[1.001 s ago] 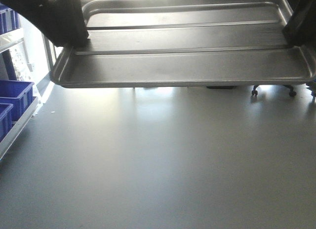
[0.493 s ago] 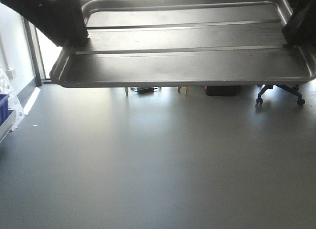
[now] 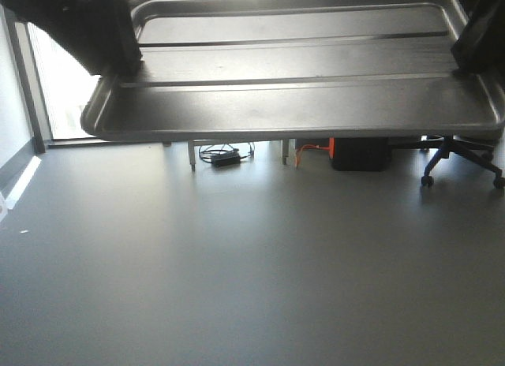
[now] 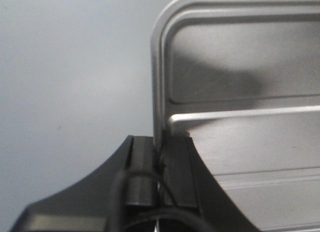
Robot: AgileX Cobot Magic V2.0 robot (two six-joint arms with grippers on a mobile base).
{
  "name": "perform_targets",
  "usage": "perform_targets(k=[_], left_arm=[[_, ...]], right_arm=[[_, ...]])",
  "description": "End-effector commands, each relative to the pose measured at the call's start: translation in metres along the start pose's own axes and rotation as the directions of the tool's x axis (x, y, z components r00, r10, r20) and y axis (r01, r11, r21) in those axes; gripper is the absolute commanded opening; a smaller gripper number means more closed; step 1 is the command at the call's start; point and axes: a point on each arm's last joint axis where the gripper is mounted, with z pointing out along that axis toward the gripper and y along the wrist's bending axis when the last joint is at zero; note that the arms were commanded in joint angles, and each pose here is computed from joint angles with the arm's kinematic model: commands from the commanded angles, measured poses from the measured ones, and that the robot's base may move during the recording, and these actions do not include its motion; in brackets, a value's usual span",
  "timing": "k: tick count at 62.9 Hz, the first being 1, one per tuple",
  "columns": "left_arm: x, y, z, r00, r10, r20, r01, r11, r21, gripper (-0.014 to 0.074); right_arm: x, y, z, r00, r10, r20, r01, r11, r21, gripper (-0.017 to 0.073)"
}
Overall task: Grab silver tray and stack on right shelf
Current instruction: 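Hold the tray level with both grippers while the base drives across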
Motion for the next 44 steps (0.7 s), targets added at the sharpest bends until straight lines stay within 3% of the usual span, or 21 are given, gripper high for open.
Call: perform_targets(k=[1, 44], left_arm=[[-0.0071, 0.0001, -0.0205, 0.997, 0.025, 0.078, -0.026, 0.999, 0.019, -0.0101], [-0.0071, 0.0001, -0.0205, 0.997, 0.025, 0.078, -0.026, 0.999, 0.019, -0.0101]], right_arm=[[-0.0113, 0.0021, -0.0129, 0.994, -0.032, 0.108, 0.036, 0.999, -0.031, 0.0057], [-0.0113, 0.002, -0.0129, 0.994, -0.032, 0.107, 0.035, 0.999, -0.031, 0.0057]])
